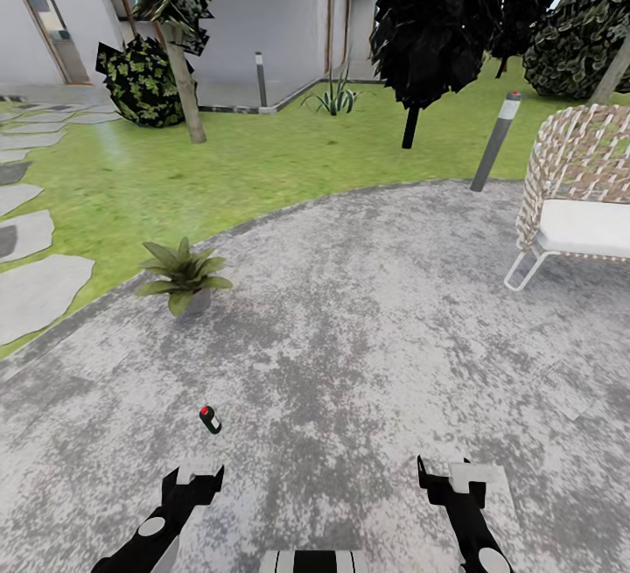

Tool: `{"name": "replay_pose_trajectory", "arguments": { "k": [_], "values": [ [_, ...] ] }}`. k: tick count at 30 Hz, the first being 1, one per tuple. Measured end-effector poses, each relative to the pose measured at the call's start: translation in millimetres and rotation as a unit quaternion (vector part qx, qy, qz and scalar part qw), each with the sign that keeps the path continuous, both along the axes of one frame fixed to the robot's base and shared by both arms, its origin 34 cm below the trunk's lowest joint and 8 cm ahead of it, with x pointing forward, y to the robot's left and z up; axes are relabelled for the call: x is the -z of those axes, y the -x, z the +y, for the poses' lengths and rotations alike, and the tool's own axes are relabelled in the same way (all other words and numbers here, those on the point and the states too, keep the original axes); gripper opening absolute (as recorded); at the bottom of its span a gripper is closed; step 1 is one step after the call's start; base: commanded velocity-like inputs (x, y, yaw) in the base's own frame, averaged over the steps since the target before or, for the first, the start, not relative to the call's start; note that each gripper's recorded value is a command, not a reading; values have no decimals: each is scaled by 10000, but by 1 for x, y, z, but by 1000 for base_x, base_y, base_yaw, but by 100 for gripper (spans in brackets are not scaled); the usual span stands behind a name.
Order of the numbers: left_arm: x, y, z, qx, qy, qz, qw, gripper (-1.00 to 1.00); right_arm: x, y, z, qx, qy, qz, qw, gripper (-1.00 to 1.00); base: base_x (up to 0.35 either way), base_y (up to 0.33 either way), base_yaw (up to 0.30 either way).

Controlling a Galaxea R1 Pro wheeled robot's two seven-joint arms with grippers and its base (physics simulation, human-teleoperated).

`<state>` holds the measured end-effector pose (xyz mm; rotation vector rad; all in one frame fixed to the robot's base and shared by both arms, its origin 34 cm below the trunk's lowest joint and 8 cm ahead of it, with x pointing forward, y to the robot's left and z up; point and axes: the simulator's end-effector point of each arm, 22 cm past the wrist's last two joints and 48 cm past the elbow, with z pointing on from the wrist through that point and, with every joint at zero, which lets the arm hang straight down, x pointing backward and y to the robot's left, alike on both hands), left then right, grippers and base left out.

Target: Pick up the pesticide atomizer in the garden and spray insectifuge to fully cover both potted plants in the garden.

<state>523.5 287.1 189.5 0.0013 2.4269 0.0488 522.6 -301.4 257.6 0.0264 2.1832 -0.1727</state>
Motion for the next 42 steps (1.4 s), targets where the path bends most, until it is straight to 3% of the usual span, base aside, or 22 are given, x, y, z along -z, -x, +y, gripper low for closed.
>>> {"name": "replay_pose_trajectory", "arguments": {
  "k": [13, 28, 42],
  "values": [
    [20, 12, 2, -51, 5, 138, 9999, 100, 24, 14, 1, -7, -1, 266, 9996, 100, 0, 0, 0],
    [57, 42, 2, -42, 3, 548, 9985, 100, 61, 39, 1, -7, -2, 689, 9976, 100, 0, 0, 0],
    [70, 55, 1, -36, 4, 707, 9975, 100, 74, 49, 1, -7, -2, 855, 9963, 100, 0, 0, 0]
  ]
}}
